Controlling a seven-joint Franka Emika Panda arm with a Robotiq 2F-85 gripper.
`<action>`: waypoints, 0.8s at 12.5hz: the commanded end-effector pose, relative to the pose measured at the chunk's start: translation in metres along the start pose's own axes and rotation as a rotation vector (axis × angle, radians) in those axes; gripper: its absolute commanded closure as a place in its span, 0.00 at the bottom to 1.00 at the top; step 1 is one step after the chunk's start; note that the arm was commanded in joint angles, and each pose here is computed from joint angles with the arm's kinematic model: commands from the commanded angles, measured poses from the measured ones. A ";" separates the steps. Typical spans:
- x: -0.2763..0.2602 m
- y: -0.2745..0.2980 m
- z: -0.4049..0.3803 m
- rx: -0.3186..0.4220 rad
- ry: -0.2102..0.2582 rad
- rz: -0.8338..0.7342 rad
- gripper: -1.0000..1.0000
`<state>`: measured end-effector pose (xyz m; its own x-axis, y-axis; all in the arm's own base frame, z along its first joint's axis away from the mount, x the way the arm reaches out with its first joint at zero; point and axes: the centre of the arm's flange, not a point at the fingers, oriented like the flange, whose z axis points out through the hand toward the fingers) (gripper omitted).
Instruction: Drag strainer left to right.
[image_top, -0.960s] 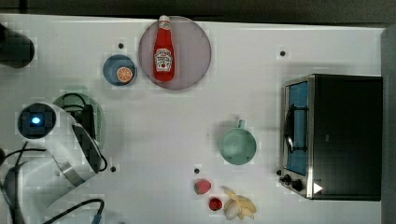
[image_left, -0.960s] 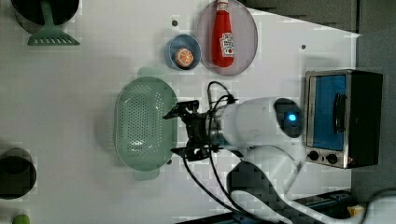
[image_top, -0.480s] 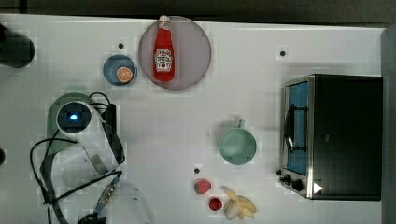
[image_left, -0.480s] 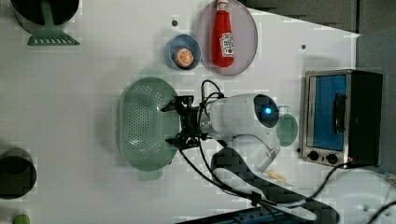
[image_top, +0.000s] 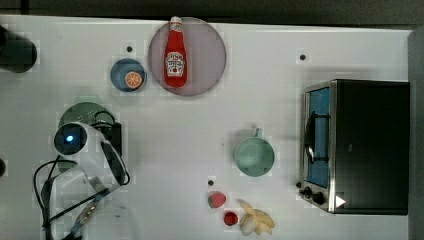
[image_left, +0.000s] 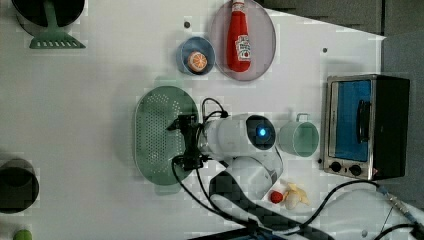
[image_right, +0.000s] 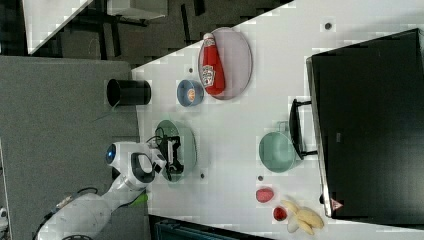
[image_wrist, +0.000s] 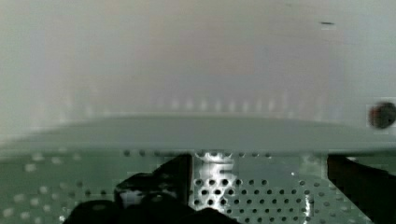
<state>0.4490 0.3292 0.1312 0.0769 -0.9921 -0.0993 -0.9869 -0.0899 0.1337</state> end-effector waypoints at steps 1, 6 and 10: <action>0.010 -0.020 -0.022 0.056 0.014 0.059 0.00; 0.055 -0.035 -0.032 0.063 0.034 0.130 0.00; 0.099 -0.035 -0.045 0.058 0.046 0.118 0.00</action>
<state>0.4856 0.2598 0.1505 -0.0292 -0.9983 -0.0495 -0.9946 0.0241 0.1011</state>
